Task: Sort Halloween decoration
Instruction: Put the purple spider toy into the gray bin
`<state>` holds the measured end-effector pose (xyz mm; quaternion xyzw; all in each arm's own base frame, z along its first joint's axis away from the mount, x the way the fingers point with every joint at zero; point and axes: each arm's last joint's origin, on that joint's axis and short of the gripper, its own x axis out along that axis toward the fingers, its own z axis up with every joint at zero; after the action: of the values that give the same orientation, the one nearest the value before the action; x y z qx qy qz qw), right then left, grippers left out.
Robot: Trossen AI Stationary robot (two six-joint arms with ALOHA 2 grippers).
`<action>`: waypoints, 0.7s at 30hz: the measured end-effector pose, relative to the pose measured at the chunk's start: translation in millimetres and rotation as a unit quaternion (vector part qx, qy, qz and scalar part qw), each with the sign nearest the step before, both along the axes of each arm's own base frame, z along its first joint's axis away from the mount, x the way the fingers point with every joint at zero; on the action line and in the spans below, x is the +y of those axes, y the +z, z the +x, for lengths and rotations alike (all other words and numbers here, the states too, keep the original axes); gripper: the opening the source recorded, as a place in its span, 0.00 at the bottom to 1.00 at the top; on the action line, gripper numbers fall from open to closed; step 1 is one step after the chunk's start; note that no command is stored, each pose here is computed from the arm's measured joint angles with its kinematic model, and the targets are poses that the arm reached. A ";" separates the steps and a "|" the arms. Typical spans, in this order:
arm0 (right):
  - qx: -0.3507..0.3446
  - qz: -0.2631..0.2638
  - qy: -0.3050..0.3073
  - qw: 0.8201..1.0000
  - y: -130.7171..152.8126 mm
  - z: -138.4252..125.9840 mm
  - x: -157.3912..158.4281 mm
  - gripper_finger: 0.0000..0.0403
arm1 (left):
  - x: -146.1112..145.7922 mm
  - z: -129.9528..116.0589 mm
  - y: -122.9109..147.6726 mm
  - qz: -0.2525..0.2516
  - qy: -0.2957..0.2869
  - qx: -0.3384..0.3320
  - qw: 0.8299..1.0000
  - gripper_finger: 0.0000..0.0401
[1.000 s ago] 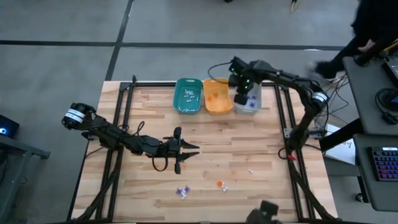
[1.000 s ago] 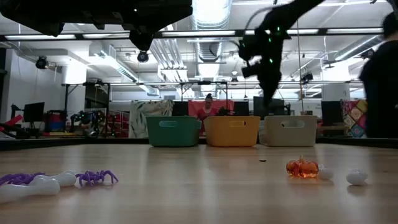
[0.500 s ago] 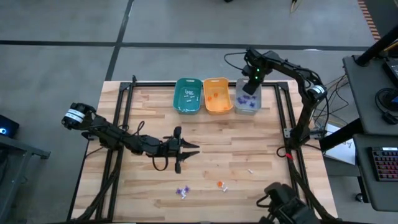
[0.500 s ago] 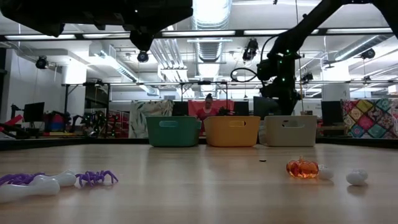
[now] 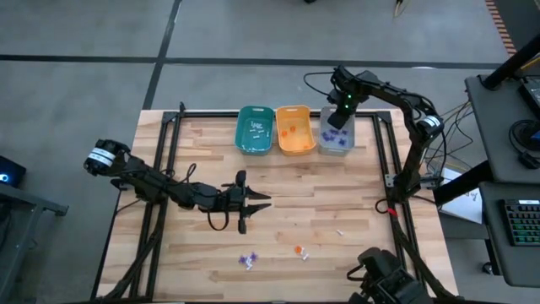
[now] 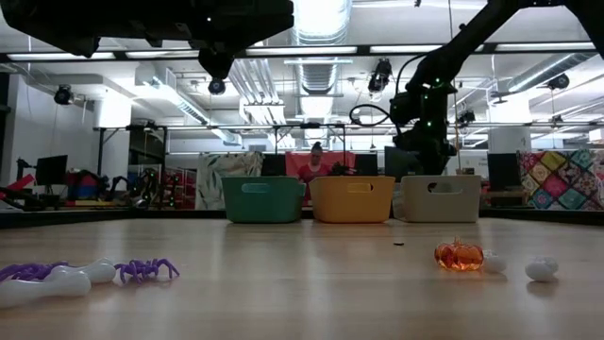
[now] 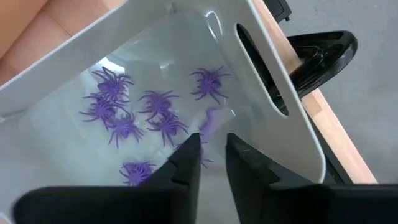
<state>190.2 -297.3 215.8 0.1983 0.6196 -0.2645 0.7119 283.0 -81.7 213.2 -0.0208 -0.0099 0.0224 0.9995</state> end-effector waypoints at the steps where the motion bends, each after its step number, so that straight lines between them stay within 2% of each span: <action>1: 0.000 0.000 0.000 1.000 -0.7 -0.1 0.1 0.18 | 0.1 0.0 0.0 0.000 0.000 0.000 1.000 0.19; 5: 0.002 0.001 0.000 1.000 -1.7 -0.5 0.7 0.27 | 0.1 0.0 -0.2 0.000 0.000 0.001 1.000 0.19; 9: -0.002 -0.005 -0.003 1.000 4.4 -1.7 3.0 0.31 | 0.1 -0.1 -3.4 0.000 0.000 0.017 1.000 0.19; 13: -0.012 -0.017 -0.015 1.000 17.3 -3.0 9.2 0.31 | 0.3 -0.6 -11.2 -0.010 0.001 0.056 0.998 0.19; 21: -0.062 -0.067 -0.020 0.996 60.0 0.4 37.5 0.27 | -1.8 -5.3 -30.2 -0.065 0.008 0.148 0.987 0.19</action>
<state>190.5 -259.7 275.8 0.1791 0.5514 -0.3069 0.7548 277.7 -83.4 183.0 -0.0819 0.1395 0.0340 0.9862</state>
